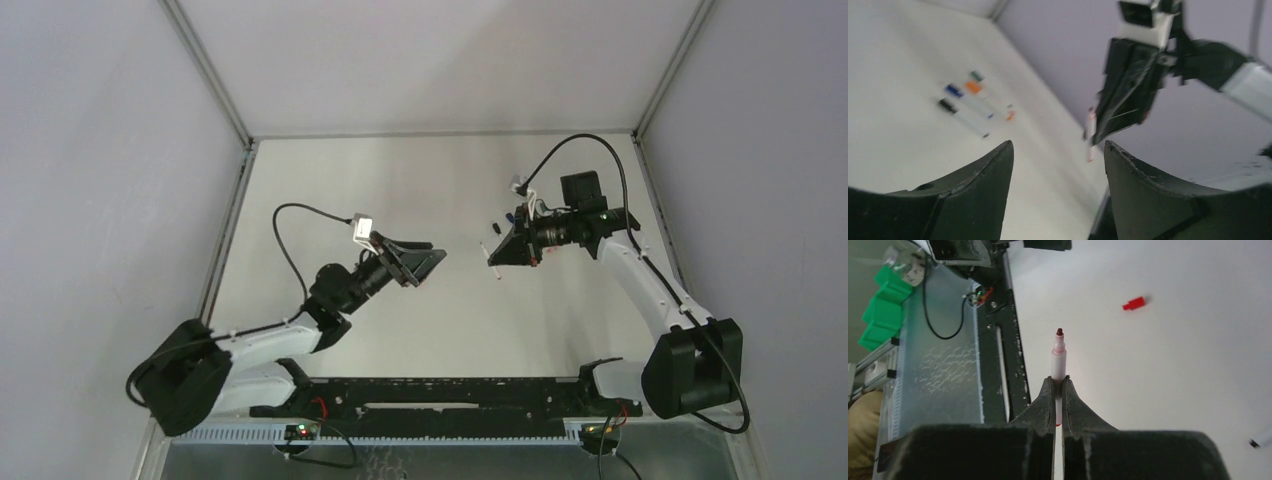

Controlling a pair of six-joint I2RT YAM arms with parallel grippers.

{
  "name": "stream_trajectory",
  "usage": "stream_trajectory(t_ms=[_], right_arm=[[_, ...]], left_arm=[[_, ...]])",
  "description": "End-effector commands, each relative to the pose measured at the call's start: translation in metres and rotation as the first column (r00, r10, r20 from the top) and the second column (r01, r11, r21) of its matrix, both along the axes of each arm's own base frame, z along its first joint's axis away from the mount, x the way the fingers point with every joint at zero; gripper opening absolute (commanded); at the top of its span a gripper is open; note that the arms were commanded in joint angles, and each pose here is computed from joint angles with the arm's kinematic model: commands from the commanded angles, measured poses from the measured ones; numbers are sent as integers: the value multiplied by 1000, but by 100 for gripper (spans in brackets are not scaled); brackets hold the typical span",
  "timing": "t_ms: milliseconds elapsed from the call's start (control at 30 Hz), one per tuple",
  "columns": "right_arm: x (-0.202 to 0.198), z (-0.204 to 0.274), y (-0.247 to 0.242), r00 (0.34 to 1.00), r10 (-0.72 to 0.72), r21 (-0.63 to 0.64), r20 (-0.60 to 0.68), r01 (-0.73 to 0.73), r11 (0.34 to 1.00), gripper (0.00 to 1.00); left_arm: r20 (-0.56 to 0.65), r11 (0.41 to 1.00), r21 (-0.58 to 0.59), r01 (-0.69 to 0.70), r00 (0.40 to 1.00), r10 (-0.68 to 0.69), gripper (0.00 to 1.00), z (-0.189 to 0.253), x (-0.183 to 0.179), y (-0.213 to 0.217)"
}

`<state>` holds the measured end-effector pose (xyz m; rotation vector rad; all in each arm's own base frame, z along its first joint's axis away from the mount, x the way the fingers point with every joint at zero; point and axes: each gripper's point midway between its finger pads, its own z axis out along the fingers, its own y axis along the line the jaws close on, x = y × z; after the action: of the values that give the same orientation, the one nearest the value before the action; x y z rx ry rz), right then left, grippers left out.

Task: Insert the pens into the pen caps
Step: Pick up the pen from the center of the board.

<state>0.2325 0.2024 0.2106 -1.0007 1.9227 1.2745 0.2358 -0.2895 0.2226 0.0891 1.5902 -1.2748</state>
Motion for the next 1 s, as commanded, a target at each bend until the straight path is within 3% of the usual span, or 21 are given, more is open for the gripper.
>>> stream_trajectory(t_ms=[0,233,967], right_arm=[[-17,20,12,992,108,92,62,-114,989,0],[-21,21,18,991,131,110,38,-134,985,0],[-30,19,27,985,173,110,25,-174,978,0]], left_arm=[[228,933,-298,203,964,-137,72,76,-34,-11],[221,931,-280,235,959,-176,72,76,-32,-44],[133,907,-293,304,952,-276,43,61,-23,-92]])
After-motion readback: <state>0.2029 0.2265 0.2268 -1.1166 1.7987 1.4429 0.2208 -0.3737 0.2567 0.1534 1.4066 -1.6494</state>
